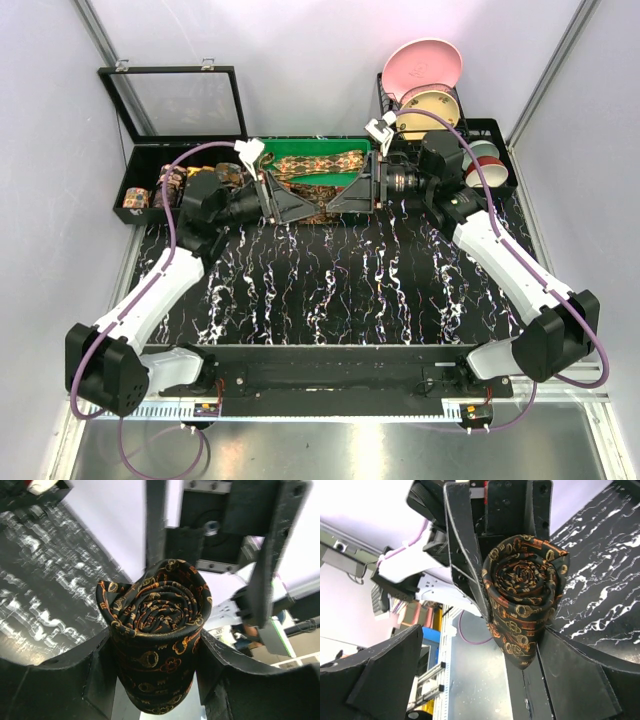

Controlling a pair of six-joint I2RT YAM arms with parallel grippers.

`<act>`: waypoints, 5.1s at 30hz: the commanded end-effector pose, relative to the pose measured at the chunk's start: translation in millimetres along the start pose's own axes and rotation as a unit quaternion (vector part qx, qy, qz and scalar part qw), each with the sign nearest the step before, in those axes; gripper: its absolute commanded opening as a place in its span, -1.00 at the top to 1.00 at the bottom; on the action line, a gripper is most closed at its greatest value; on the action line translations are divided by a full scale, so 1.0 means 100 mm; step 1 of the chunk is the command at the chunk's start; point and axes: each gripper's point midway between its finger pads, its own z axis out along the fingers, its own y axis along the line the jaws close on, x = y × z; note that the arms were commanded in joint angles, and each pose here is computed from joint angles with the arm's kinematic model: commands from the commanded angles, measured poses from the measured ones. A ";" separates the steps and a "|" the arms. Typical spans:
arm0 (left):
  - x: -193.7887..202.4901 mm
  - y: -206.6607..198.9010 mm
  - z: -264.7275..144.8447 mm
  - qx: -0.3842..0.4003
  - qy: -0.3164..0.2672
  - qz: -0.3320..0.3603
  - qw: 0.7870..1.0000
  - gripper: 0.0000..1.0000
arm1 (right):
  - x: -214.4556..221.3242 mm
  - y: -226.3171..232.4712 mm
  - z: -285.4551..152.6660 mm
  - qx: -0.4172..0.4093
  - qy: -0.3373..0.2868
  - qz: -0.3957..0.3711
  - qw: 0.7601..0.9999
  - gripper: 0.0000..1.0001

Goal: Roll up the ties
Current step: Place the tie in the storage box.

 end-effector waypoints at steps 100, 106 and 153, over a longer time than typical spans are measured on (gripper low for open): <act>-0.88 3.87 -2.10 -0.648 0.218 0.024 0.729 -0.86 | 0.08 -0.88 -0.75 0.159 -0.016 0.077 0.984 -1.00; -0.93 3.78 -2.04 -0.640 0.208 0.027 0.739 -0.79 | 0.08 -0.89 -0.74 0.159 -0.015 0.079 0.984 -0.99; -1.42 0.93 -2.04 -0.569 0.028 0.272 0.776 -0.98 | 0.05 -1.22 -2.00 0.444 -0.070 -0.012 0.893 -1.00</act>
